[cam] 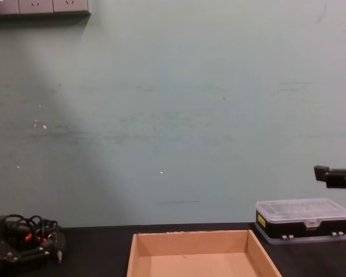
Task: Use one hand to pick up the angle iron from the table and place it into the box.
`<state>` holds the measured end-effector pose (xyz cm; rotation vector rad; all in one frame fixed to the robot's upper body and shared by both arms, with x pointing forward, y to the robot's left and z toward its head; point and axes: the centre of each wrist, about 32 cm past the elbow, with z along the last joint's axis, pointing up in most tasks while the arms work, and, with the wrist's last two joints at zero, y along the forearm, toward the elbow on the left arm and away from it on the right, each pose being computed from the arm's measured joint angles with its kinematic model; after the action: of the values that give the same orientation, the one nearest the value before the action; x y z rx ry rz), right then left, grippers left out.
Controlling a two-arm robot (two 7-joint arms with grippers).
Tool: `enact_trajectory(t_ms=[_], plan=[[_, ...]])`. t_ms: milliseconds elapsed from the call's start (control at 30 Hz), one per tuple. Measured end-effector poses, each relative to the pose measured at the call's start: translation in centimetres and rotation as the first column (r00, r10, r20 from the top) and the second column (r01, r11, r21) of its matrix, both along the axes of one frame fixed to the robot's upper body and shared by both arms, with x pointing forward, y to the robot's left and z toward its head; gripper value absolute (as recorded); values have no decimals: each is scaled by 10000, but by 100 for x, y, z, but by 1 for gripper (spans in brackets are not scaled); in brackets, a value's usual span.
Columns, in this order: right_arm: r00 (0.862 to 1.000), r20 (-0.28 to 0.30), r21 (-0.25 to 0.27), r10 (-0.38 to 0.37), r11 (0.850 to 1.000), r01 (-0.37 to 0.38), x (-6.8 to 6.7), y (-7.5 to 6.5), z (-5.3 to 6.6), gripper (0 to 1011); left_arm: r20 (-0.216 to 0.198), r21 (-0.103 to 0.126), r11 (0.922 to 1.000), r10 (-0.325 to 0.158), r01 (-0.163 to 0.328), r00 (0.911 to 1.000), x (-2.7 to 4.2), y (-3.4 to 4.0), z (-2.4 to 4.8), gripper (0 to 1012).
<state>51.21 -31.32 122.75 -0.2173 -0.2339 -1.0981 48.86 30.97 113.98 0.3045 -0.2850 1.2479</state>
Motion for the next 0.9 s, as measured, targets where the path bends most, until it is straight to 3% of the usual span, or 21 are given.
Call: enact_trajectory(t_ms=[233,333,433,467,633,667,767,800,900], plan=[[9891,-405,-574,1415,9880,-1437,5,-136,324,1002,0,0,10000,0,0,10000,0,0,0,1000],[9780,-675,-720,1976,9767,-2023,9,-185,424,1003,0,0,10000,0,0,10000,0,0,0,1000],[9581,-1096,-857,2648,9578,-2745,19,-238,523,1003,0,0,10000,0,0,10000,0,0,0,1000],[9581,-1096,-857,2648,9578,-2745,19,-238,523,1003,0,0,10000,0,0,10000,0,0,0,1000],[9222,-1821,-1007,3411,9265,-3626,27,-286,607,1003,0,0,10000,0,0,10000,0,0,0,1000],[9089,-2062,-1080,3624,9148,-3893,28,-292,623,1003,0,0,10000,0,0,10000,0,0,0,1000],[8879,-2418,-1153,3914,8970,-4268,27,-293,630,1003,0,0,10000,0,0,10000,0,0,0,1000],[8735,-2651,-1194,4083,8850,-4500,27,-292,631,1003,0,0,10000,0,0,10000,0,0,0,1000],[8472,-3078,-1208,4330,8654,-4862,22,-275,599,1003,1,0,10000,0,0,10000,0,0,0,1000]])
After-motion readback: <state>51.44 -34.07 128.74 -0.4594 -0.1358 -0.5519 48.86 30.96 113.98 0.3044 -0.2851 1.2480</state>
